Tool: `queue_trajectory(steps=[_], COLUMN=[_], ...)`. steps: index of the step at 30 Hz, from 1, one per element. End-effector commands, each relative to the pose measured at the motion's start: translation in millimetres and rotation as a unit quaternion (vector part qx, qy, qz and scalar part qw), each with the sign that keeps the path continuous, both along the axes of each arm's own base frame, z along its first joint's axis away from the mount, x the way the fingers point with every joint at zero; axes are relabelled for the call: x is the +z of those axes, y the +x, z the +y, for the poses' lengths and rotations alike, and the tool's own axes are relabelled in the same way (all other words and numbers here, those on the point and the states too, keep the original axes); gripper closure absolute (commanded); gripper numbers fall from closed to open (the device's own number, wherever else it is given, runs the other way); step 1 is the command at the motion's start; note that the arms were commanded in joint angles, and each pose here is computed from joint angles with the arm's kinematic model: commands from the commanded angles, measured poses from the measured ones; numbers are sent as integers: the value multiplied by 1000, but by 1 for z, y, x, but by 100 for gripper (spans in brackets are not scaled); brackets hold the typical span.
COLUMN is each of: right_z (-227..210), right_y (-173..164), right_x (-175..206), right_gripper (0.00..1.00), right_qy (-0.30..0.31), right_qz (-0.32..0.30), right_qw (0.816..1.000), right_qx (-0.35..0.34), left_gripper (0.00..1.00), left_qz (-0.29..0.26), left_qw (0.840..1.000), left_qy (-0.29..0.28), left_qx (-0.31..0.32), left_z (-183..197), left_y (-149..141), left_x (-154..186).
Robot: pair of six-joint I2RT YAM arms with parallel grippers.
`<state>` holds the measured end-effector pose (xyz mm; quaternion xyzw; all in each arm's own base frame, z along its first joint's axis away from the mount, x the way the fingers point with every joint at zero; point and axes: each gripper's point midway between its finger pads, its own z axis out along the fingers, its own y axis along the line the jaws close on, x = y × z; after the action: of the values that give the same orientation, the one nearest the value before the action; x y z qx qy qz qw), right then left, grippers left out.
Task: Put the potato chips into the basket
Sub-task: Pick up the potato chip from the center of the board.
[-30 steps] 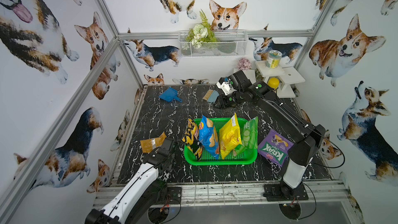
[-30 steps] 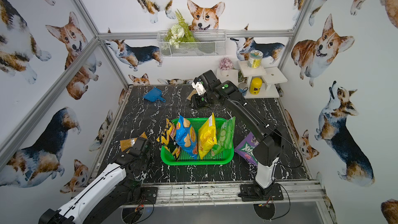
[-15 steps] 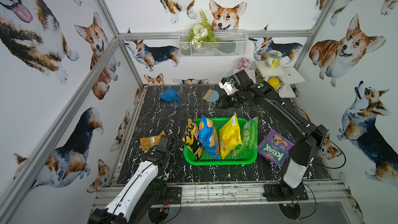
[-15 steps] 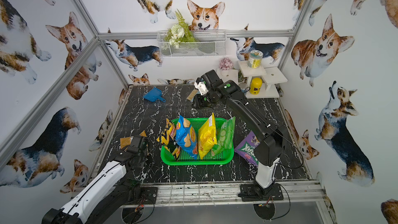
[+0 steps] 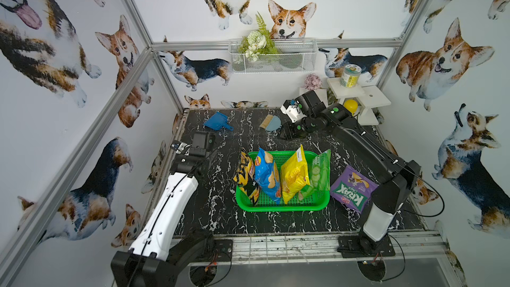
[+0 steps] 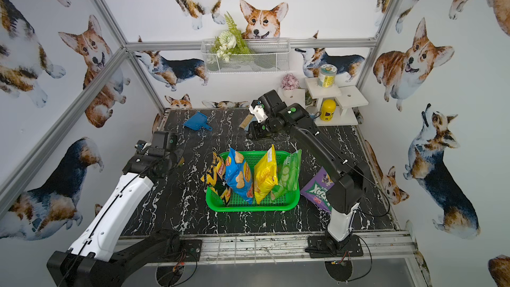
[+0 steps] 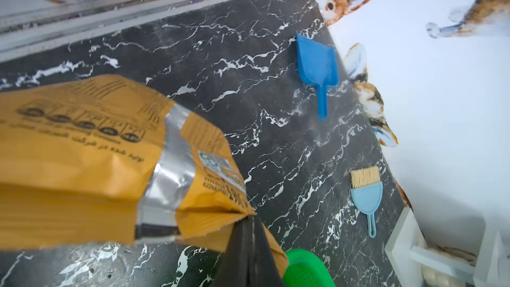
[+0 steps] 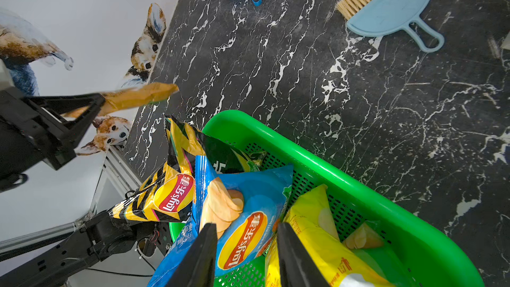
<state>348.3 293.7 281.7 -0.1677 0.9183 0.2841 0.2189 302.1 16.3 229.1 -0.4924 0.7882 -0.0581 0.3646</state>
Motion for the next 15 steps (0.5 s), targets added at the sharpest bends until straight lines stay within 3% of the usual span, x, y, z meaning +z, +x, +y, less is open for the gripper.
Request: queue_trajectory(steps=[1, 9, 15], right_z=[-2, -17, -35], right_y=[7, 17, 25], right_x=[8, 11, 14], right_gripper=[59, 60, 61], right_qy=[3, 17, 20], right_qz=[-23, -15, -13], right_qw=[1000, 1000, 999], right_qx=[-1, -19, -39], left_gripper=[100, 100, 100], left_qz=[19, 0, -22], left_qw=[996, 975, 937], left_qy=[56, 94, 116], left_qx=[-70, -199, -330], left_z=[-2, -32, -98], left_y=[10, 61, 99], left_x=[21, 81, 122])
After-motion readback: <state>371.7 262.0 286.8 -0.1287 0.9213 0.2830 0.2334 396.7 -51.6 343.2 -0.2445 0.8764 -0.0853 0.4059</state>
